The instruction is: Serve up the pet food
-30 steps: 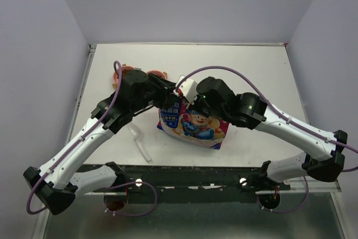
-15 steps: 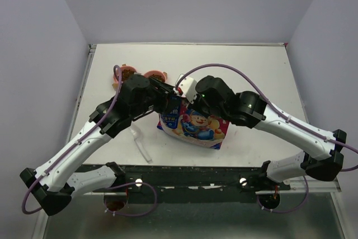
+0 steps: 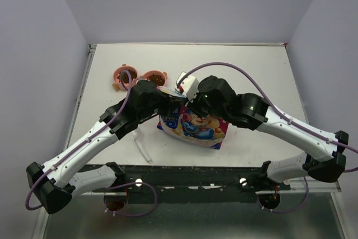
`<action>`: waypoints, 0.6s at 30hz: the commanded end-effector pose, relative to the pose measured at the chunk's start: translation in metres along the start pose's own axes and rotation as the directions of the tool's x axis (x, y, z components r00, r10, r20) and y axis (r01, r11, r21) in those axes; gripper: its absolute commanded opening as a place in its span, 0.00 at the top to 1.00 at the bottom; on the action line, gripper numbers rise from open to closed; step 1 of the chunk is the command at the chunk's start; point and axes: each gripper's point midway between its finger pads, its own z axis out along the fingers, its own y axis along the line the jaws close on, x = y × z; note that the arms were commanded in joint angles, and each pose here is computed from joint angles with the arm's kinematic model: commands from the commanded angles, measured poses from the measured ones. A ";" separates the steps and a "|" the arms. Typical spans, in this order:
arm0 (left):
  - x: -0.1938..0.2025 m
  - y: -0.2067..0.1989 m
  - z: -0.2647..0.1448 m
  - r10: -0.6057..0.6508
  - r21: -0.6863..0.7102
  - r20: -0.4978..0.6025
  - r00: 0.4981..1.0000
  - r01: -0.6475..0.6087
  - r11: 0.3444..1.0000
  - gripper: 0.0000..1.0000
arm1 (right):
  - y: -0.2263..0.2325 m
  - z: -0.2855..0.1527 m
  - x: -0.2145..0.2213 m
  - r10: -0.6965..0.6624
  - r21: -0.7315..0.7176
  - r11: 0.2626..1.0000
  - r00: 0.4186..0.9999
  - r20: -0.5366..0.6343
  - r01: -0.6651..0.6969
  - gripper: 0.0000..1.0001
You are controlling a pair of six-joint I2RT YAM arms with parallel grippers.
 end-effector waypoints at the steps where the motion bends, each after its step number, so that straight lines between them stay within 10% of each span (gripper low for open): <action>1: -0.012 -0.015 -0.014 0.020 0.040 0.064 0.998 -0.023 0.999 1.00 | 0.004 0.010 -0.005 -0.058 -0.013 0.998 0.997 0.046 0.059 0.50; 7: -0.002 -0.018 -0.030 -0.075 -0.069 -0.015 0.997 0.074 0.995 1.00 | -0.005 0.025 -0.021 -0.125 0.058 0.991 0.985 0.122 0.119 0.55; 12: -0.012 -0.045 -0.045 0.000 -0.029 0.017 1.000 0.001 1.000 1.00 | 0.008 0.031 -0.018 -0.121 0.005 0.993 0.990 0.071 0.121 1.00; 15: -0.025 -0.042 -0.055 0.060 -0.038 0.086 0.995 -0.057 0.998 0.53 | 0.022 0.018 -0.018 -0.008 -0.091 0.996 0.998 0.064 0.014 1.00; 18: -0.028 -0.031 -0.060 0.065 -0.023 0.096 0.993 -0.063 0.998 0.44 | 0.045 0.003 -0.027 0.159 -0.262 0.955 0.986 0.048 -0.142 1.00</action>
